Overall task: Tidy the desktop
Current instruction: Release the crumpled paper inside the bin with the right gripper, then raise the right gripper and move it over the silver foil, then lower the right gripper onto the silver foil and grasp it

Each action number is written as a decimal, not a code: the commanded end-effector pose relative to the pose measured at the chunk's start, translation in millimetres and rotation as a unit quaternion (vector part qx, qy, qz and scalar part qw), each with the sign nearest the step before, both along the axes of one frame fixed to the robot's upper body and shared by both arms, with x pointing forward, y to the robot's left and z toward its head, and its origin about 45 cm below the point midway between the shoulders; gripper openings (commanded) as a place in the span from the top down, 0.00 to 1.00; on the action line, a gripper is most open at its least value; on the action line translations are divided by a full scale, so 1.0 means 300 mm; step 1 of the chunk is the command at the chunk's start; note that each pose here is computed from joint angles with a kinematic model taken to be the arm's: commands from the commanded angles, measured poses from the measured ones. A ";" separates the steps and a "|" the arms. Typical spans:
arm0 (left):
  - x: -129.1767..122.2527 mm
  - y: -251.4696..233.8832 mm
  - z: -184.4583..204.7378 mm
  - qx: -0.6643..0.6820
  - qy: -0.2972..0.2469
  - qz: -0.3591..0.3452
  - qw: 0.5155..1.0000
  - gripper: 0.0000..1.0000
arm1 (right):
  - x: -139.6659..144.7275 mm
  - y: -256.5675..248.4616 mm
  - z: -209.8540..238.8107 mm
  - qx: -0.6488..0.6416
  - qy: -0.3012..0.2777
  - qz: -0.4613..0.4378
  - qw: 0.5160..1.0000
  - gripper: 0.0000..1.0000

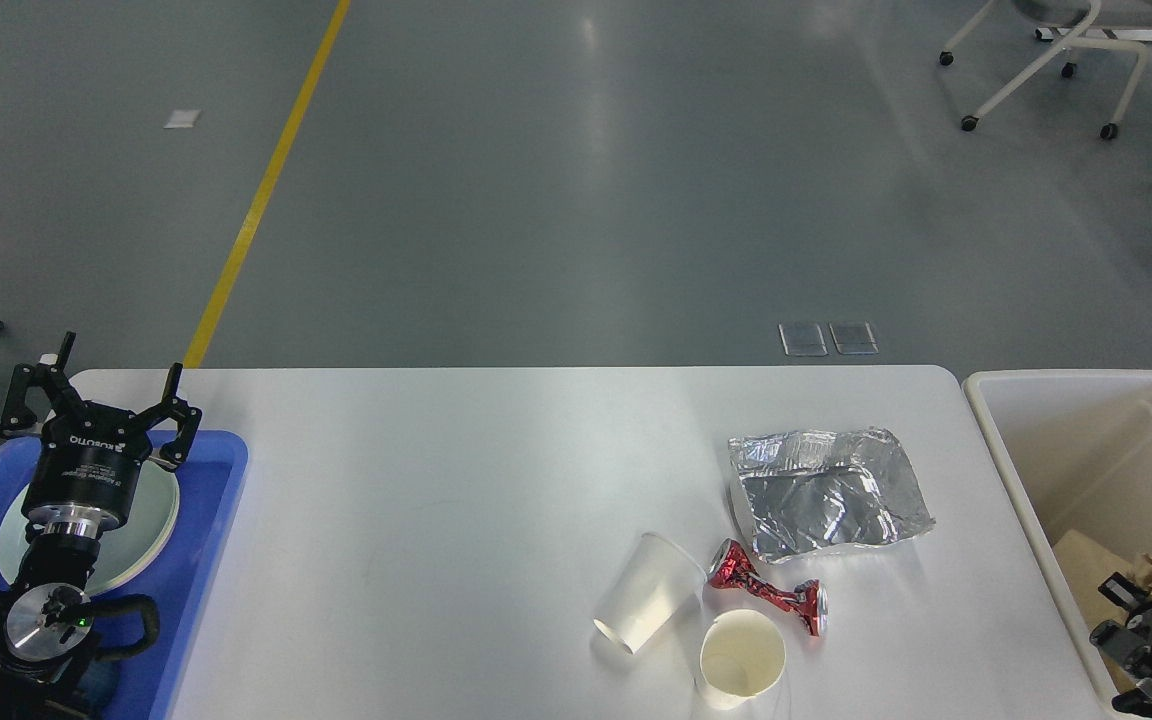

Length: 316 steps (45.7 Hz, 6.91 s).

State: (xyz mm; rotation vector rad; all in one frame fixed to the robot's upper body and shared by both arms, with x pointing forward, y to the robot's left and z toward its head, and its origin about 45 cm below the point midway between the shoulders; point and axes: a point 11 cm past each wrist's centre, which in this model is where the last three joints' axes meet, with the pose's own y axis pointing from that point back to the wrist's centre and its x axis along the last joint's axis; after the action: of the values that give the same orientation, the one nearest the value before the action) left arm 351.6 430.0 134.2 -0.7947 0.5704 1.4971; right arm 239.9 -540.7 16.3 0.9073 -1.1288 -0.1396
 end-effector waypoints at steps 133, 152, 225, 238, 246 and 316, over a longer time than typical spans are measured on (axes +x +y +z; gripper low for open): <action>0.000 0.000 0.000 0.000 0.000 0.000 1.000 0.03 | 0.225 1.018 1.327 0.127 0.267 0.483 0.824 0.00; 0.000 0.000 0.000 0.000 0.000 0.000 1.000 0.03 | 0.271 1.028 1.276 0.123 0.275 0.476 0.826 0.00; 0.000 0.000 0.000 0.000 0.000 0.000 1.000 0.03 | 0.620 0.918 0.250 0.401 -0.088 -0.030 0.911 0.00; 0.000 0.000 0.000 0.000 0.000 0.000 1.000 0.03 | 0.618 0.932 0.234 0.369 -0.081 0.007 0.926 0.00; 0.000 0.000 0.000 0.000 0.000 0.000 1.000 0.03 | 0.607 0.954 0.206 0.371 -0.087 -0.001 0.925 0.00; 0.000 0.000 0.000 0.000 0.000 0.000 1.000 0.03 | 0.588 0.954 0.177 0.367 -0.088 -0.009 0.926 0.73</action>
State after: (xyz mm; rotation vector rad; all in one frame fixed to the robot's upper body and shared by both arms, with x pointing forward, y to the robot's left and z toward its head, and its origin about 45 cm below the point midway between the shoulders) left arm 351.6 429.9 134.2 -0.7942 0.5710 1.4967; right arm 416.9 -254.1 70.1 1.6000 -1.2715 -0.5285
